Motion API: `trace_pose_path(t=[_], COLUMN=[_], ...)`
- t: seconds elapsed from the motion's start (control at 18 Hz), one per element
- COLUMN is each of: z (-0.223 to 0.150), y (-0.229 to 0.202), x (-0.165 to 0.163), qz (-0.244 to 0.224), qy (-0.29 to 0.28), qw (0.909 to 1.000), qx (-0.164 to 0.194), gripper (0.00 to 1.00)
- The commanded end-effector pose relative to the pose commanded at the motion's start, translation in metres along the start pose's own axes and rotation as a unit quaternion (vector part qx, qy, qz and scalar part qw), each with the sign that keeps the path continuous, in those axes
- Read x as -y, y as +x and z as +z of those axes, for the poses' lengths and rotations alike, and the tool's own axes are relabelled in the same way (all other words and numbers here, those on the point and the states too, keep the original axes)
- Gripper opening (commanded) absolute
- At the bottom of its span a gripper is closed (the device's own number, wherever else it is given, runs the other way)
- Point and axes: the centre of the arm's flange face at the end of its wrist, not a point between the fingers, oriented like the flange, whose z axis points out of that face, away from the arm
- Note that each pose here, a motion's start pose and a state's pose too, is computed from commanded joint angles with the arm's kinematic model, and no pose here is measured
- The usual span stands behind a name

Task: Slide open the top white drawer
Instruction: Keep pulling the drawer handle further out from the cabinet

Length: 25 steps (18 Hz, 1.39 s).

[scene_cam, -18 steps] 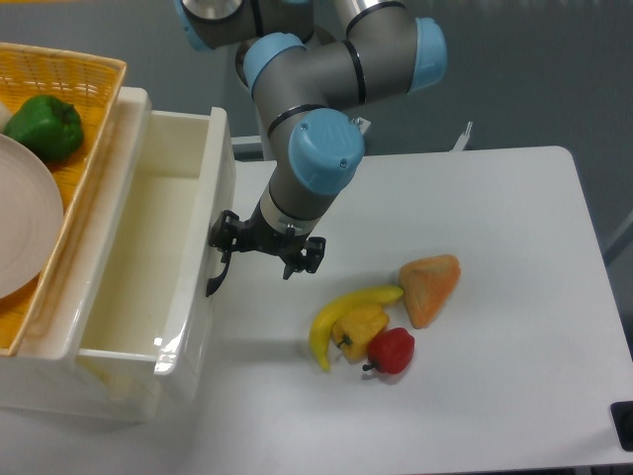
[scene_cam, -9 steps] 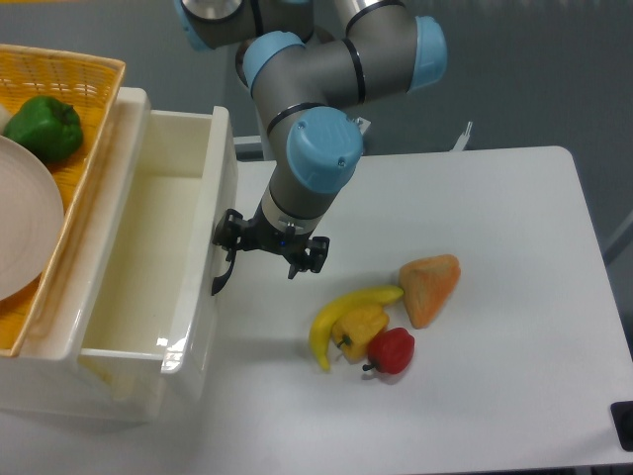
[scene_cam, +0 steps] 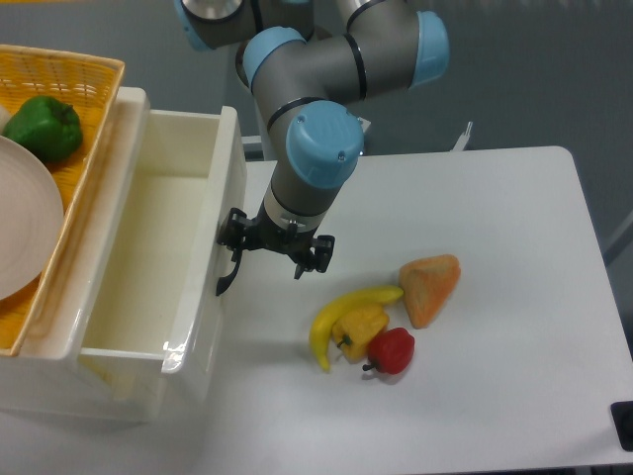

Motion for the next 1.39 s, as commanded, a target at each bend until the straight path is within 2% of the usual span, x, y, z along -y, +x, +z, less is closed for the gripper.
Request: trace_pose_path(t=[1.39], z=[-0.008], y=[-0.032], x=[-0.009], qz=[-0.023], qy=[0.005], qw=[0.9997], qx=[0.003], gripper=[1.00])
